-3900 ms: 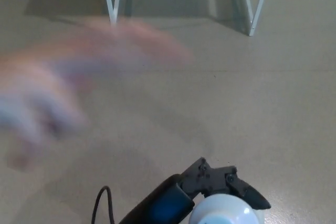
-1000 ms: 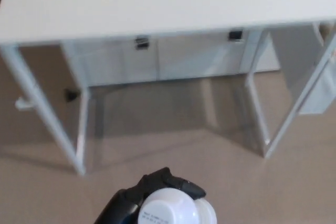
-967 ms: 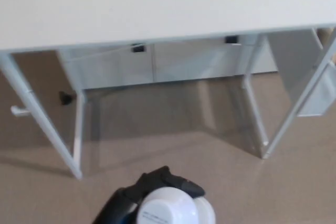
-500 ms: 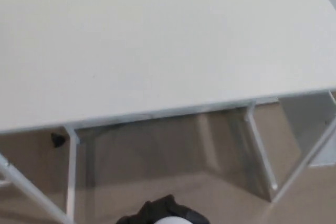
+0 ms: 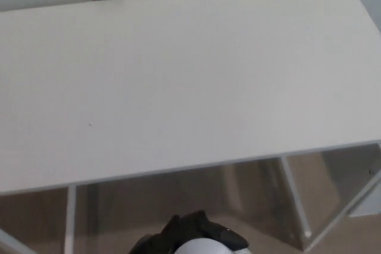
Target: The robot picks up a bottle from a person using its left hand and walk towards the table in frontand put the bottle on the table.
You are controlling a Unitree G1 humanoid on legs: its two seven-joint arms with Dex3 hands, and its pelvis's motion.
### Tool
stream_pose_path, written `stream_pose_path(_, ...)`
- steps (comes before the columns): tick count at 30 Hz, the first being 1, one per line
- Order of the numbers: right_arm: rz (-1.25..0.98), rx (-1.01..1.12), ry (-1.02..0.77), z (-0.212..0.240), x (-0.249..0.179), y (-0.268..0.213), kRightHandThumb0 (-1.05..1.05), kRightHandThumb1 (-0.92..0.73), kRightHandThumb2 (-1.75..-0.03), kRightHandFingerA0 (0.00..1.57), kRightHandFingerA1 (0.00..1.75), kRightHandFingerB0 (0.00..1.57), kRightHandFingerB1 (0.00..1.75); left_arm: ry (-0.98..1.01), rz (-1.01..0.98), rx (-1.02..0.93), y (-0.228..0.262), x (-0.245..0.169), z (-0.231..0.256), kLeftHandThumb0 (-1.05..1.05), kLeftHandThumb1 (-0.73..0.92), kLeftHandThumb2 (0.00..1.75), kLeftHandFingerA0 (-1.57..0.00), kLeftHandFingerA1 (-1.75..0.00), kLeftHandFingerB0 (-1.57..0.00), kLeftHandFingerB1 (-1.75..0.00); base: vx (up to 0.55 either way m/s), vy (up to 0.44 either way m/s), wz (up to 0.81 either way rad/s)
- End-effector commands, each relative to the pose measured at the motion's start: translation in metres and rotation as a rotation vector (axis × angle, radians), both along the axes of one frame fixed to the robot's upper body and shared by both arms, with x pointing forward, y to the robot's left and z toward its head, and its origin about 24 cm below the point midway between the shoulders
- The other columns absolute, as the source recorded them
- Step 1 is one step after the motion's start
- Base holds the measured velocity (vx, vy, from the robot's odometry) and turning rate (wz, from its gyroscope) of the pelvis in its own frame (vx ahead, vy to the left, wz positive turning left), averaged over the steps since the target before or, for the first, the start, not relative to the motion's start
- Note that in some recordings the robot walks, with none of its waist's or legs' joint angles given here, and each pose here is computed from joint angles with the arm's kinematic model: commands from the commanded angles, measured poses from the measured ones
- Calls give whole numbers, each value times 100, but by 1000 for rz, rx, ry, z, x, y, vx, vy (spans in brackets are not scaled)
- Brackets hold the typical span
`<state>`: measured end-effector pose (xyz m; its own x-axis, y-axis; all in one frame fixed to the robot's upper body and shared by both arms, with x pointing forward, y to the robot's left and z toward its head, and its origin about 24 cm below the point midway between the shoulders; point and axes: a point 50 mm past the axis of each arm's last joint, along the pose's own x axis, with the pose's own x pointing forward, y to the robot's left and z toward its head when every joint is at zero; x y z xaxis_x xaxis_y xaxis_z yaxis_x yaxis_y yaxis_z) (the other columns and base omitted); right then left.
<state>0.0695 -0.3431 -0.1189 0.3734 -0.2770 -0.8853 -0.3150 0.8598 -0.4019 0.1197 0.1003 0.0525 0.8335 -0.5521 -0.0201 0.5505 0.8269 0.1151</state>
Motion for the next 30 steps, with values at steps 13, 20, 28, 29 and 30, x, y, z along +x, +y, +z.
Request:
stream_pose_path(13,6,-11,11,3,-4,-5,-32,-73,-62,66,46,51,40,-369,84,-78,27,31,89,-19,76,73,-100,-139,-76,-120,32,8,4)
stream_pose_path(20,-24,-11,5,3,1,-6,-31,-72,-61,64,46,50,39,-295,143,-73,44,70,83,-17,78,70,-99,-145,-72,-117,8,-5,1)
stream_pose_path(28,-12,-7,15,1,-2,-4,-30,-72,-61,64,46,51,40,-265,184,13,51,108,77,-17,80,70,-100,-145,-74,-113,-1,1,1)
stream_pose_path(29,-12,-7,15,1,-2,-4,-30,-72,-61,64,46,51,40,-265,184,13,51,109,77,-17,80,70,-100,-145,-74,-113,0,0,0)
stream_pose_path(30,-19,1,4,3,1,-5,-31,-73,-62,63,46,51,40,-256,197,41,49,127,78,-17,83,64,-97,-148,-74,-111,0,0,0)
